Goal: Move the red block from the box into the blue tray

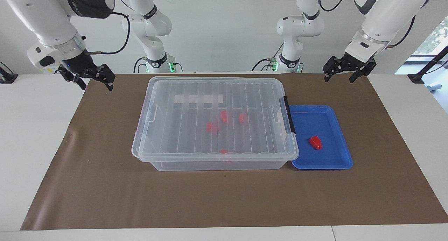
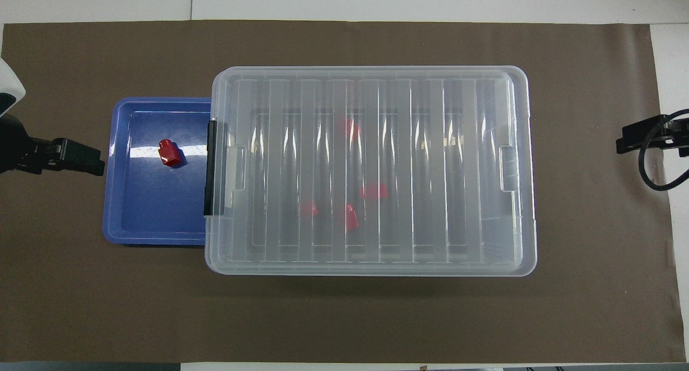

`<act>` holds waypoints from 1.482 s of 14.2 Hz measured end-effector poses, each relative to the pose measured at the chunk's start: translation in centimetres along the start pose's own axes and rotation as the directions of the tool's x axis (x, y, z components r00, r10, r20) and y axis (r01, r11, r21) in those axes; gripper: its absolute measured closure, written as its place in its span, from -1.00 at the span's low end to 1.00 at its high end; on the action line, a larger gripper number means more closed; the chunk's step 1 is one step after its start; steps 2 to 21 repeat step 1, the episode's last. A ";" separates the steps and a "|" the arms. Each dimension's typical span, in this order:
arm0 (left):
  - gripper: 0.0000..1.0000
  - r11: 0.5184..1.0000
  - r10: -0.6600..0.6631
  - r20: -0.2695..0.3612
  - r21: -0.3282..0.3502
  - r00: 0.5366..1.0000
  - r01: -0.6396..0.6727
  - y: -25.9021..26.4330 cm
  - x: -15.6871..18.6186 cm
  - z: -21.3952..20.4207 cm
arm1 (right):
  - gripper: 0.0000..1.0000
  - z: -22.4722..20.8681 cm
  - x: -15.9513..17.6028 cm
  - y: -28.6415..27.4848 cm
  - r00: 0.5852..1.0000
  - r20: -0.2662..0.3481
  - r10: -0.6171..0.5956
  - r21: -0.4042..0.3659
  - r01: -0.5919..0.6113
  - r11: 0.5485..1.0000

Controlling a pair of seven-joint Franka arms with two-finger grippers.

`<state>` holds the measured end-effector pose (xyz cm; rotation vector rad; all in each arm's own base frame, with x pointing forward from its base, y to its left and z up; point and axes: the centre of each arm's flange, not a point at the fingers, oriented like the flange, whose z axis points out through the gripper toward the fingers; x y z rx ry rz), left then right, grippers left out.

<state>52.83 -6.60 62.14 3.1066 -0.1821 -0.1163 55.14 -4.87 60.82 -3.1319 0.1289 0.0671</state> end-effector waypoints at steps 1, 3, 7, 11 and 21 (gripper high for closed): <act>-1.00 1.000 0.000 0.000 0.000 1.000 0.000 0.0 0.0 0.0 | -1.00 0.0 0.0 0.0 1.000 0.000 0.000 0.000 0.000 1.000; -1.00 1.000 0.000 0.000 0.000 1.000 0.000 0.0 0.0 0.0 | -1.00 0.0 0.0 0.0 1.000 0.000 0.000 0.000 0.000 1.000; -1.00 1.000 0.000 0.000 0.000 1.000 0.000 0.0 0.0 0.0 | -1.00 0.0 0.0 0.0 1.000 0.000 0.000 0.000 0.000 1.000; -1.00 1.000 0.000 0.000 0.000 1.000 0.000 0.0 0.0 0.0 | -1.00 0.0 0.0 0.0 1.000 0.000 0.000 0.000 0.000 1.000; -1.00 1.000 0.000 0.000 0.000 1.000 0.000 0.0 0.0 0.0 | -1.00 0.0 0.0 0.0 1.000 0.000 0.000 0.000 0.000 1.000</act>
